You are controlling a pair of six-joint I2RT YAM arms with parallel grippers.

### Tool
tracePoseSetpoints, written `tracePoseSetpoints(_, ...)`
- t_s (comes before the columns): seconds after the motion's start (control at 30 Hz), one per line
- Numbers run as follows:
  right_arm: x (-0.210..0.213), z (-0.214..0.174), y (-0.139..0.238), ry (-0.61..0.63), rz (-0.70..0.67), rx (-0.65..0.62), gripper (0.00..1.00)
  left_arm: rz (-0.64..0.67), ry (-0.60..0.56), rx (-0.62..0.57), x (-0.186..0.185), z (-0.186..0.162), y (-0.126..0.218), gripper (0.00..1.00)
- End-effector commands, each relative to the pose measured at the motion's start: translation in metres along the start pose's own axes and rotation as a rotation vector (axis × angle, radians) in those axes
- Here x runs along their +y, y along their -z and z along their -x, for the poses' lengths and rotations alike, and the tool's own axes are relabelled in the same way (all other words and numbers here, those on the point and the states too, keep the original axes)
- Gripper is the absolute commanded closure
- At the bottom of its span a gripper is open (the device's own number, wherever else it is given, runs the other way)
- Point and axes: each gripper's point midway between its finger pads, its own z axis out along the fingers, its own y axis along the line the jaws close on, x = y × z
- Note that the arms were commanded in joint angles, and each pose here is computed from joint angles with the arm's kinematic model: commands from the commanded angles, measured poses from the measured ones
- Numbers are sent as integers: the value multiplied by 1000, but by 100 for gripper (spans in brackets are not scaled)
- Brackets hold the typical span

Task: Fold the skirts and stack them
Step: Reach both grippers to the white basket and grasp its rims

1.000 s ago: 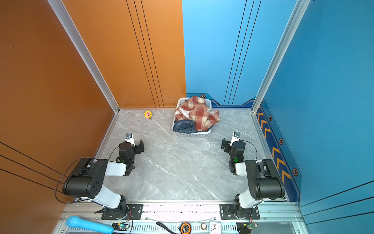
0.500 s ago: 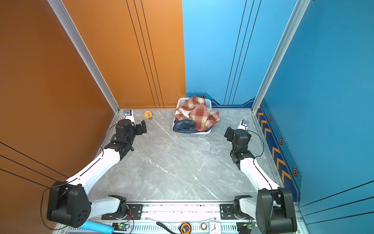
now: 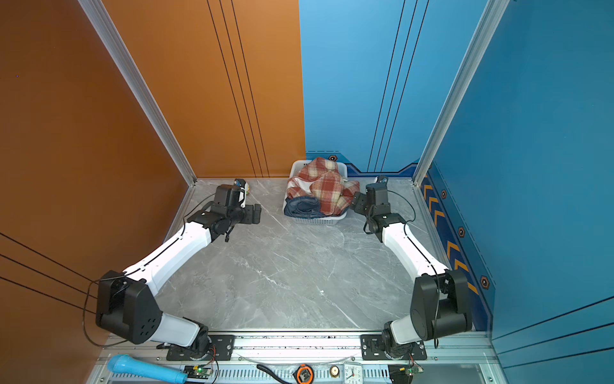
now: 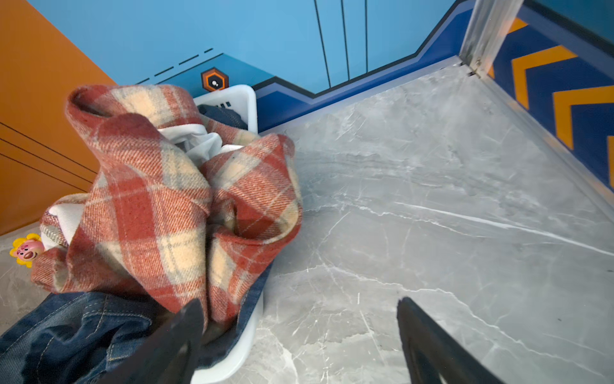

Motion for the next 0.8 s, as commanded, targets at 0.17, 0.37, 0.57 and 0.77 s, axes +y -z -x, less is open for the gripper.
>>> tracePoseSetpoints(0.17, 25, -19, -57, 26, -4, 159, 12, -74, -54, 74, -20, -14, 4, 5)
tracePoseSetpoints(0.37, 37, -28, -103, 61, -17, 243, 16, -92, -71, 88, -24, -15, 10, 5)
tracePoseSetpoints(0.57, 44, -51, -133, 80, -23, 309, 26, -99, -82, 88, -26, -10, 21, 5)
tracePoseSetpoints(0.77, 50, -60, -145, 86, 6, 335, 50, -94, -62, 81, -21, -4, 33, 5)
